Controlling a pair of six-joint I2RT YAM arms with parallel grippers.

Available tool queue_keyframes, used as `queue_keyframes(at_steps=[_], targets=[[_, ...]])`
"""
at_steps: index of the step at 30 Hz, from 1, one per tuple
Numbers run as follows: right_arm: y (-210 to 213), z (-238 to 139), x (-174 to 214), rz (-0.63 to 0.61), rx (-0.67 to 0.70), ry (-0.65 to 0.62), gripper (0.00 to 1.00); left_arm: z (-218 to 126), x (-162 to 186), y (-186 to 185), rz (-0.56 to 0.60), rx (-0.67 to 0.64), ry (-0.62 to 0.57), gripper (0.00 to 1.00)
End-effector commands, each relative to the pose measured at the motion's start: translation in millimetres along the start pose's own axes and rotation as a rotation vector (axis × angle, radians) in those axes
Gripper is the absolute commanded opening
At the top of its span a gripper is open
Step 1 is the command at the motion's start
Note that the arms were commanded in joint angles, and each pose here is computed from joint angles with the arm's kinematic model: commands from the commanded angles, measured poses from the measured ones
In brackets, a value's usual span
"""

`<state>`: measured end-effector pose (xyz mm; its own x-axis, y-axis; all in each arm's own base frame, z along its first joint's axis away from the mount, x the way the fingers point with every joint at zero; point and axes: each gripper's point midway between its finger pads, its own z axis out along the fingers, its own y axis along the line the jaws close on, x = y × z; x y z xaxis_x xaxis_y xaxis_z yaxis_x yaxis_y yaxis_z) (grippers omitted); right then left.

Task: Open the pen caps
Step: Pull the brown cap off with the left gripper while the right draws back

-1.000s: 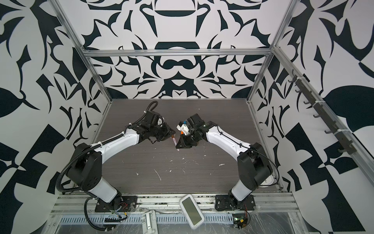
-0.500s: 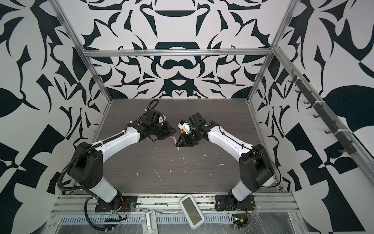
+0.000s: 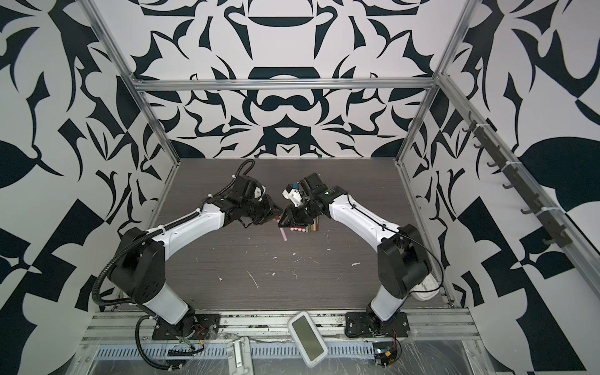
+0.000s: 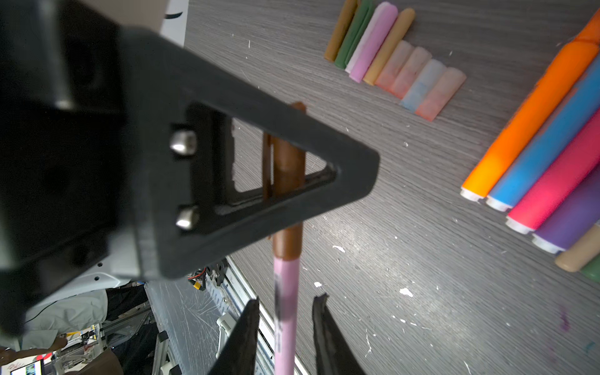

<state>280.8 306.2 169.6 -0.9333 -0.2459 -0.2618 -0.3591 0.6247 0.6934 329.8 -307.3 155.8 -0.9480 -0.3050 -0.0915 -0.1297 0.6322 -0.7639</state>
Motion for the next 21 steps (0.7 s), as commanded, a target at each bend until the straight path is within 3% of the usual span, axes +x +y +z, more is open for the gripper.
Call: queue_keyframes(at_steps=[1,21], targets=[[10.0,-6.4,-4.3,-0.014,-0.027,-0.007,0.31,-1.9,0.2,-5.7,0.002,0.007,0.005,0.00],[8.8,1.9,6.7,0.016,-0.070,0.039,0.24,4.3,-9.4,-16.2,-0.025,0.033,-0.009,0.00]])
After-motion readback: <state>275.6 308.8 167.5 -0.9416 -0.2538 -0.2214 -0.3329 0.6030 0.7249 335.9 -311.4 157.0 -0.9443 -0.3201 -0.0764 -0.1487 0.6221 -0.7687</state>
